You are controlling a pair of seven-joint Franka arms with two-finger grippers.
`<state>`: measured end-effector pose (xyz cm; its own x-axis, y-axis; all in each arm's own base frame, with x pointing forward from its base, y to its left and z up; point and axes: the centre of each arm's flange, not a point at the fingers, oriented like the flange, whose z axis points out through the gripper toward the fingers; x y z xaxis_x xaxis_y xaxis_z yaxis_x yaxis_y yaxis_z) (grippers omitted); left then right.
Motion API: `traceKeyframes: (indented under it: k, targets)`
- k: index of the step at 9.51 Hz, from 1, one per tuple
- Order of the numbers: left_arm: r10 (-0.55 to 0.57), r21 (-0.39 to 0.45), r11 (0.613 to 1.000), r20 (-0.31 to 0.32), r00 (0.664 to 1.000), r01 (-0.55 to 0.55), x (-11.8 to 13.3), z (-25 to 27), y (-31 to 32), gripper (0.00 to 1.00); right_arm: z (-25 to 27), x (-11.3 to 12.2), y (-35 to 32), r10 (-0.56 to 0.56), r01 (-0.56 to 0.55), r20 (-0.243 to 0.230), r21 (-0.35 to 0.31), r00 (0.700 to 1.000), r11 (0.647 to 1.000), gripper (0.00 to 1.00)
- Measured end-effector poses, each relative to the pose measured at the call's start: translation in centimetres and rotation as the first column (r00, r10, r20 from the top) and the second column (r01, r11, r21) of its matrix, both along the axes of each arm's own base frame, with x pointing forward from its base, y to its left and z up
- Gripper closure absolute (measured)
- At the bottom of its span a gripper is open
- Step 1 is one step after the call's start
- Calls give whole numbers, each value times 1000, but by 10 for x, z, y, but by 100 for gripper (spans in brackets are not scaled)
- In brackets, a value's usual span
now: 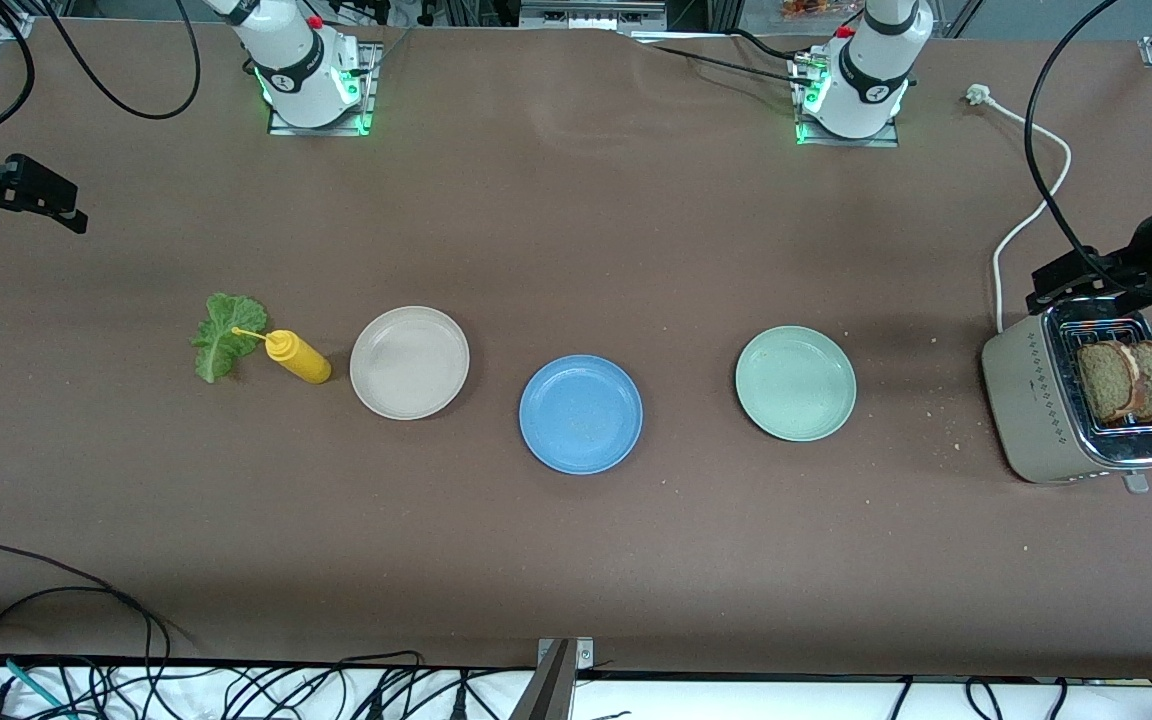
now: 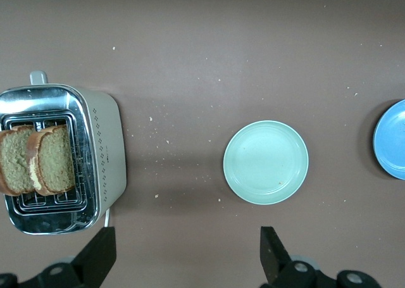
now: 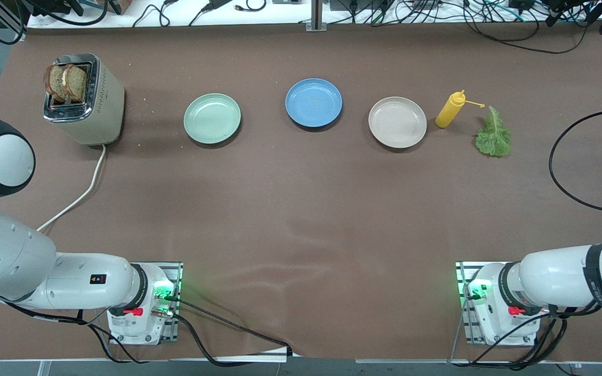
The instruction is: Make sandwich in blue plate with both arms
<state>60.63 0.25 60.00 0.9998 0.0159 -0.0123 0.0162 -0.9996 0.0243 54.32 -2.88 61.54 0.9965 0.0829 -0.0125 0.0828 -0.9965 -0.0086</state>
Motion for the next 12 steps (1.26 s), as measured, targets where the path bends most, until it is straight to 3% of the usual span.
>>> traceKeyframes:
  k: [12]
  targets:
    - [-14,-2,1000,1,1000,14,0,1,-8,0,3,1,6,4,-4,12,-1,1000,1000,0]
